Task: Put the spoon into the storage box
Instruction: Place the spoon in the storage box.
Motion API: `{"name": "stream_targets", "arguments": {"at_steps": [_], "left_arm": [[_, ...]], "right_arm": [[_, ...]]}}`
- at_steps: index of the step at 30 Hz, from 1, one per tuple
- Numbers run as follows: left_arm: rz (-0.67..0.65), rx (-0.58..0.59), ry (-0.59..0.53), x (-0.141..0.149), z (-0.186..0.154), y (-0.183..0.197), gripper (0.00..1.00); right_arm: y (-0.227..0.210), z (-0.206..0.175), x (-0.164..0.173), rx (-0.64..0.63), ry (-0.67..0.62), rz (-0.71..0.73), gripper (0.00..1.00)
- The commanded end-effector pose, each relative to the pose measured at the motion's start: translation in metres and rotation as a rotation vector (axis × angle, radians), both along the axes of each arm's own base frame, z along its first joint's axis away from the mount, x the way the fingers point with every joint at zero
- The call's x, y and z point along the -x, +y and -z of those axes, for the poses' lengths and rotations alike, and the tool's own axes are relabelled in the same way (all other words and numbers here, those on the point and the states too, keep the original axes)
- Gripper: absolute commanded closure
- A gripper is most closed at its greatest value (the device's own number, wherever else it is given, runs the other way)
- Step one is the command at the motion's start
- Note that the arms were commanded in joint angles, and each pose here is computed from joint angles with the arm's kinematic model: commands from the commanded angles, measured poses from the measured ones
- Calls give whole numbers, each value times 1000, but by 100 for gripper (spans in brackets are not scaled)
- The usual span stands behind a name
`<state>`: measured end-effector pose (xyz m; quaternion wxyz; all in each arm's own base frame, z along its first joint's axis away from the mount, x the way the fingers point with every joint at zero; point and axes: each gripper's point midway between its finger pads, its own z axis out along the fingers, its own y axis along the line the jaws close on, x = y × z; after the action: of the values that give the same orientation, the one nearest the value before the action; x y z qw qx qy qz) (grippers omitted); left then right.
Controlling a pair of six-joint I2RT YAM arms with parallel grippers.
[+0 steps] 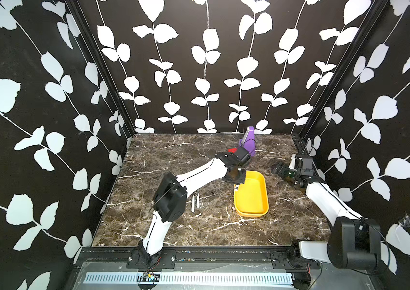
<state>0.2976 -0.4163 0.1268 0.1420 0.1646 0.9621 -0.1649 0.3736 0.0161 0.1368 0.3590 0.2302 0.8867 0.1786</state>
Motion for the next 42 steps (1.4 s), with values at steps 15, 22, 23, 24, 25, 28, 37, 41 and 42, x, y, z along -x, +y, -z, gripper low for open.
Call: {"name": "stream_targets", "arguments": {"at_steps": [15, 22, 23, 24, 25, 28, 37, 41, 42], "left_arm": [[0, 90, 130, 42, 27, -64, 100], [-17, 87, 157, 43, 41, -69, 100], [-18, 90, 161, 43, 42, -71, 100], [-18, 95, 172, 44, 43, -73, 100], [-19, 95, 182, 44, 46, -74, 100], [-27, 96, 203, 44, 51, -78, 100], [-40, 121, 240, 42, 66, -91, 100], [-44, 114, 266, 44, 76, -92, 100], [-45, 114, 271, 45, 77, -92, 100]], "right_arm": [[-14, -19, -5, 10, -39, 36, 13], [-13, -15, -5, 2, -28, 32, 13], [-13, -15, -6, 0, -27, 31, 13], [-12, -15, -6, 1, -26, 30, 13], [-13, -14, -6, -1, -25, 30, 13], [-12, -12, -7, -6, -19, 29, 13], [-11, -9, -7, -15, -12, 26, 13], [-9, -5, -7, -23, -1, 22, 13], [-9, -4, -7, -23, 0, 22, 13]]}}
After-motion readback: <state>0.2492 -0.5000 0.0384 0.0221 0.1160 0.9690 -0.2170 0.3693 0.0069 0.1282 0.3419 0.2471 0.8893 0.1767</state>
